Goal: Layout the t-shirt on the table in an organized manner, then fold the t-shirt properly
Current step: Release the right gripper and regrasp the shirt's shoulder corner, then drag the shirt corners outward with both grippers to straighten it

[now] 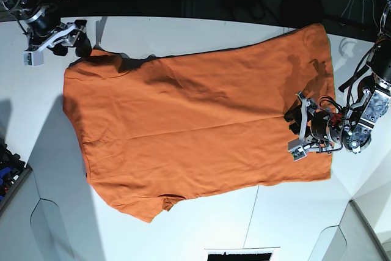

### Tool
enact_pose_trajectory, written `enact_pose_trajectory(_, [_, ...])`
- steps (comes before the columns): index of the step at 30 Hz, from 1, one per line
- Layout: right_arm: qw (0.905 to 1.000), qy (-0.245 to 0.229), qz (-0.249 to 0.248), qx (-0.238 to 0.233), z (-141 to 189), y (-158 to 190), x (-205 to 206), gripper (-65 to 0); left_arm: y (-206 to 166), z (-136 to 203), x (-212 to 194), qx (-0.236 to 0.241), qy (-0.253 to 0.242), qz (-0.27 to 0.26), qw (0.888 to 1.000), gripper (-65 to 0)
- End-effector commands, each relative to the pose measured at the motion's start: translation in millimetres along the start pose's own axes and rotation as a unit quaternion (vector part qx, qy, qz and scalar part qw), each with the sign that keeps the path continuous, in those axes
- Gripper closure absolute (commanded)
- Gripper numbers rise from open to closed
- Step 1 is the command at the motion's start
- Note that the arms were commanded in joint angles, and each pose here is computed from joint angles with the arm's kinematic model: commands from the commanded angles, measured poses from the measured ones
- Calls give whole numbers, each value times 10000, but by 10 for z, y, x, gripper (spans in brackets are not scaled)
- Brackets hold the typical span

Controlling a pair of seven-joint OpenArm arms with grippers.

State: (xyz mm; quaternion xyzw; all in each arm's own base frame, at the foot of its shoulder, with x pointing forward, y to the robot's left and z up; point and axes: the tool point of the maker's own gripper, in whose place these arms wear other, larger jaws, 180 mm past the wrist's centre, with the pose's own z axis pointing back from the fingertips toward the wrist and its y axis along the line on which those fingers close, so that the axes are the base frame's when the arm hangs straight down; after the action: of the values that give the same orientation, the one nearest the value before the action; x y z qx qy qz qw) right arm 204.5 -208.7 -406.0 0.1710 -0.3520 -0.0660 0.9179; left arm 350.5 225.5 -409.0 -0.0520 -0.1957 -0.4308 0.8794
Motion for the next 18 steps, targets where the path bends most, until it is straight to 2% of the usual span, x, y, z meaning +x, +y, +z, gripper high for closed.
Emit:
enact_pose_trajectory(1, [10000, -41, 20, 70, -41, 59, 16, -449, 90, 74, 19, 103, -16, -20, 9999, -260])
enact_pose_trajectory(5, [9995, 105, -163, 262, -258, 248, -123, -446, 34, 41, -40, 42, 36, 1, 10000, -260])
enact_pose_trajectory(7, [9988, 168, -247, 392, -336, 349, -177, -423, 17, 31, -59, 25, 52, 6, 10000, -260])
enact_pose_trajectory(9, [9982, 192, -309, 470, -365, 426, -217, -329, 5, 24, -71, 12, 64, 12, 10000, -260])
enact_pose_trajectory(12, [9978, 204, -387, 506, -372, 472, -258, -106, -1, 22, -98, 7, 91, 17, 10000, -260])
enact_pose_trajectory(14, [9976, 254, -353, 546, -370, 490, -274, -1, 9, 31, -110, 17, 102, 20, 9999, -260])
enact_pose_trajectory(18, [9976, 282, -277, 571, -338, 499, -247, 0, 8, 30, -107, 17, 99, 18, 9999, -260])
